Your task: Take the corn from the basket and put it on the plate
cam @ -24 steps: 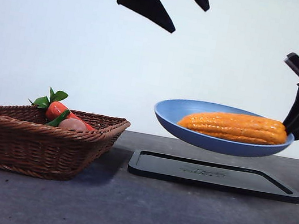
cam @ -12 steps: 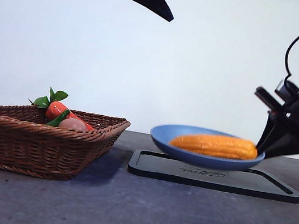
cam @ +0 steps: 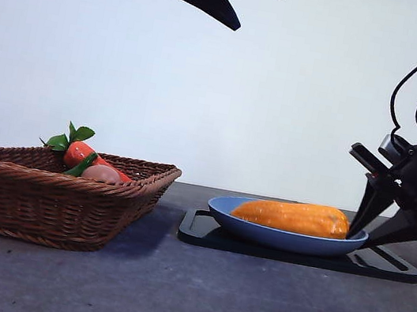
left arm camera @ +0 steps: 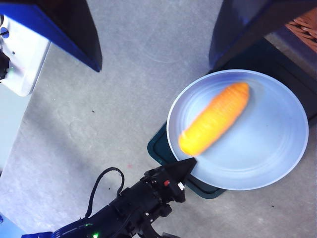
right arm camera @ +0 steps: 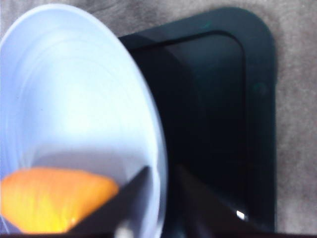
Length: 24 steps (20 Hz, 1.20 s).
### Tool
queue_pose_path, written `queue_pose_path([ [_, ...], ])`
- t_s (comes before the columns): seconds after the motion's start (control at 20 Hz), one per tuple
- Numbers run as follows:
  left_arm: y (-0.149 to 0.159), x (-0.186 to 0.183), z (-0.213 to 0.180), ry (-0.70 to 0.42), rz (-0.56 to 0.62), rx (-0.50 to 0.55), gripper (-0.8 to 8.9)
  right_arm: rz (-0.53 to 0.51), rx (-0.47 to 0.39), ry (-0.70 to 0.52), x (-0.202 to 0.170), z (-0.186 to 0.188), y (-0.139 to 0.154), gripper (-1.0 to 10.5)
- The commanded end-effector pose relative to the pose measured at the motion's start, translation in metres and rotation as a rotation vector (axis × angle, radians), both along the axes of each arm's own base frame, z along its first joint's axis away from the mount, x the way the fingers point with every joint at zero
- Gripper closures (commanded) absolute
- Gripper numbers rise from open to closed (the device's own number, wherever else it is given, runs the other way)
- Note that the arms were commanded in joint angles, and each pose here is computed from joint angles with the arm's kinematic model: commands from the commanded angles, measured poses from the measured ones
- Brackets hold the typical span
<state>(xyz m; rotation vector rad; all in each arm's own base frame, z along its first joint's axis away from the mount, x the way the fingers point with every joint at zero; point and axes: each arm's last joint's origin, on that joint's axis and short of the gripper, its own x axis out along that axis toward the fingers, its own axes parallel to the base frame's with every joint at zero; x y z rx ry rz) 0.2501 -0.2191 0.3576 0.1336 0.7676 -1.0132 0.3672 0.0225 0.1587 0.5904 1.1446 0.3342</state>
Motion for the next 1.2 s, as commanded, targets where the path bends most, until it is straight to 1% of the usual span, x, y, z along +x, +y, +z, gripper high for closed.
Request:
queue_pose_path([
  [0.05,-0.002,-0.001,0.009,-0.029,-0.010,-0.020,4.62,0.009,0.010,0.001,0.005,-0.001,0.001,7.6],
  [0.2,-0.002,-0.001,0.009,-0.029,-0.010,-0.020,4.62,0.015,0.014,0.000,0.002,0.004,-0.001,7.4],
  [0.35,-0.002,-0.001,0.009,-0.029,-0.010,-0.020,4.62,0.012,0.001,-0.032,-0.005,0.024,-0.008,7.4],
  [0.55,-0.002,-0.001,0.009,-0.030,-0.011,-0.020,4.62,0.012,-0.031,-0.129,-0.026,0.070,-0.018,7.4],
  [0.6,-0.002,-0.001,0.009,-0.029,-0.011,-0.020,4.62,0.027,-0.042,-0.160,-0.036,0.084,-0.018,7.4],
  [0.7,-0.002,-0.001,0.009,-0.029,-0.011,-0.019,4.62,0.083,-0.063,-0.203,-0.061,0.113,-0.015,7.4],
  [0.85,-0.002,-0.001,0.008,-0.027,-0.010,-0.018,4.68,0.212,-0.098,-0.229,-0.105,0.144,-0.002,7.4],
  [1.0,-0.001,-0.001,0.008,-0.022,-0.010,-0.014,5.24,0.317,-0.118,-0.256,-0.143,0.165,0.011,7.6],
  [1.1,-0.001,-0.002,0.007,-0.012,-0.011,-0.005,5.87,0.375,-0.126,-0.279,-0.160,0.173,0.017,8.3],
  [1.15,0.000,-0.002,0.007,-0.007,-0.010,-0.002,6.35,0.404,-0.130,-0.292,-0.167,0.176,0.020,8.8],
  [1.2,0.000,-0.002,0.006,-0.004,-0.010,0.001,7.04,0.430,-0.135,-0.304,-0.171,0.178,0.022,9.4],
])
